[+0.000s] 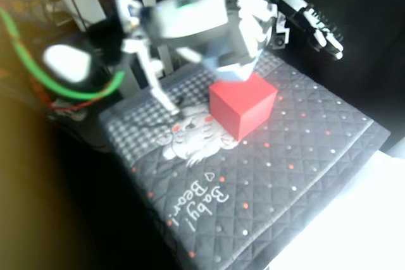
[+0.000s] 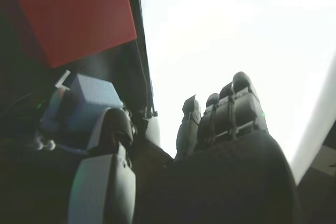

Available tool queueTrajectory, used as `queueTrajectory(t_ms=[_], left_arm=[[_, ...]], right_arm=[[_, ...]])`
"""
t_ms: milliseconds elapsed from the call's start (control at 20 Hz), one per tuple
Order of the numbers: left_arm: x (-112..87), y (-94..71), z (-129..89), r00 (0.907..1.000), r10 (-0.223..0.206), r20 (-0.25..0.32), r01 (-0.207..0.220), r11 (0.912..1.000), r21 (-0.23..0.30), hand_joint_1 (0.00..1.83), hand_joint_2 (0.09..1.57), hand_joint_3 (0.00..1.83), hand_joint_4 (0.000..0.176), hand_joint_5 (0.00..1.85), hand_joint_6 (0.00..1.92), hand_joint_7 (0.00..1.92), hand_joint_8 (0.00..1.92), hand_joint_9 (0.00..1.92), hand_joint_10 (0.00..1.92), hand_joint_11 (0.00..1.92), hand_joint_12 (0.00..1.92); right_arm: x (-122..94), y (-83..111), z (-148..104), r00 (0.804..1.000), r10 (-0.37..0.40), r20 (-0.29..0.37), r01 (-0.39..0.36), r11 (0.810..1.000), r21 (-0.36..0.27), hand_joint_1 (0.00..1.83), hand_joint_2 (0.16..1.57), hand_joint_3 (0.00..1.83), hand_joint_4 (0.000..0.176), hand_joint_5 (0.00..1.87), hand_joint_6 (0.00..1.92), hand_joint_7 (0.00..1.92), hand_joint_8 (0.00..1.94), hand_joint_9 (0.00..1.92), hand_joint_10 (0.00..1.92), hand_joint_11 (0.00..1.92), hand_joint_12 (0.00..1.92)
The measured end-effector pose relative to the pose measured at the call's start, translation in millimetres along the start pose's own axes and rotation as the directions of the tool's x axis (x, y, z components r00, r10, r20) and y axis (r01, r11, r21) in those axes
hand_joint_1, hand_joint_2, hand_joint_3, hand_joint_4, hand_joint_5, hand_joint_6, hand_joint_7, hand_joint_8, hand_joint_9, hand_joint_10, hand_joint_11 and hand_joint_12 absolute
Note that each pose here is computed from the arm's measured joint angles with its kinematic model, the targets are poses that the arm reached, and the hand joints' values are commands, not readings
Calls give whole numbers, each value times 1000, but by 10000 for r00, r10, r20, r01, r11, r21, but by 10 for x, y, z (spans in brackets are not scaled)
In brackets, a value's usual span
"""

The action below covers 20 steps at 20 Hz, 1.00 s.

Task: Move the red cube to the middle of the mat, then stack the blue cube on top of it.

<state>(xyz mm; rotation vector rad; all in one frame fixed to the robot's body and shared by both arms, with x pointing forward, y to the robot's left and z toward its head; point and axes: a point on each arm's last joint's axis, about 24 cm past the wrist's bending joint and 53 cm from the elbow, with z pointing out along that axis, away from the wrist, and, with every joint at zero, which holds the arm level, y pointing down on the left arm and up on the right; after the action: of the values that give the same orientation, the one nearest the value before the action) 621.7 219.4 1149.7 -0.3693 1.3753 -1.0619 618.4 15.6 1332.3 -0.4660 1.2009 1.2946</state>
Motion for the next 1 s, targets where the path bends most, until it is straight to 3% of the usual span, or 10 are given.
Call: queueTrajectory(t_ms=[100, 200, 300, 550, 600, 650, 700, 800, 850, 1000], left_arm=[[-46, 22, -14, 9998, -1, 187, 2, 10000, -67, 614, 1226, 0, 55, 175, 5, 21, 3, 0, 0, 0, 400], [-45, 17, -18, 9998, 4, 179, -3, 10000, -39, 632, 1232, 1, 39, 197, 4, 38, 2, 6, 1, 0, 453], [-32, 6, -19, 9999, 10, 134, -10, 10000, 7, 582, 1238, 2, 21, 201, 3, 43, 1, 0, 0, 0, 486], [-57, 16, -23, 9997, 1, 235, -1, 10000, -29, 568, 1243, 3, 19, 207, 3, 59, 6, 28, 8, 0, 577], [-55, 14, -23, 9997, 3, 228, -3, 10000, -20, 570, 1244, 2, 15, 198, 2, 58, 2, 19, 3, 0, 545], [-51, 10, -23, 9998, 7, 213, -7, 10000, -4, 563, 1245, 2, 16, 202, 3, 60, 2, 24, 4, 0, 552], [-51, 10, -23, 9998, 7, 213, -7, 10000, -4, 548, 1238, 0, 0, 160, 0, 41, 0, 16, 0, 0, 546], [-59, 19, -24, 9997, -1, 245, 2, 10000, -40, 576, 1244, 2, 4, 144, 8, 22, 1, 0, 0, 0, 370], [-64, 19, -24, 9996, -4, 267, 5, 10000, -40, 586, 1250, 4, 32, 129, 1, 9, 0, 0, 0, 0, 357], [-101, 41, -33, 9991, -26, 426, 31, 9999, -124, 590, 1254, 0, 19, 143, 11, 28, 7, 0, 0, 0, 287]], right_arm=[[185, -149, -57, 9988, 95, -490, -73, 9989, 453, 1543, 998, 460, 0, 1023, 1921, 1049, 1941, 1137, 1921, 1270, 1921], [264, -260, -79, 9974, 182, -703, -126, 9968, 796, 1350, 823, 1080, 0, 949, 1921, 744, 1941, 1117, 1921, 1252, 1921], [279, -282, -76, 9969, 297, -722, -234, 9959, 871, 1508, 887, 663, 0, 1133, 1921, 1135, 1941, 1233, 1921, 1376, 1921], [292, -271, -69, 9966, 370, -738, -307, 9960, 843, 1493, 1081, 276, 0, 1071, 1921, 1096, 1941, 1171, 1921, 1296, 1921], [299, -272, -66, 9965, 380, -745, -317, 9960, 841, 1348, 953, 761, 0, 930, 1921, 754, 1892, 1058, 1921, 1188, 1921], [310, -281, -68, 9963, 393, -763, -327, 9958, 860, 1152, 1108, 483, 0, 692, 1585, 630, 1848, 720, 1921, 848, 1921], [324, -286, -73, 9957, 484, -785, -414, 9952, 885, 1075, 1283, 164, 0, 564, 1579, 595, 1765, 522, 1905, 623, 1921], [357, -301, -80, 9947, 448, -922, -360, 9949, 943, 576, 1293, 21, 0, 95, 1058, 223, 753, 161, 1309, 86, 1803], [368, -326, -87, 9942, 444, -980, -342, 9941, 1030, 479, 1322, 9, 0, 48, 907, 204, 549, 62, 1183, 16, 1709], [405, -394, -150, 9927, 454, -1116, -313, 9917, 1246, 447, 1307, 0, 0, 96, 246, 127, 91, 0, 470, 0, 1088]])
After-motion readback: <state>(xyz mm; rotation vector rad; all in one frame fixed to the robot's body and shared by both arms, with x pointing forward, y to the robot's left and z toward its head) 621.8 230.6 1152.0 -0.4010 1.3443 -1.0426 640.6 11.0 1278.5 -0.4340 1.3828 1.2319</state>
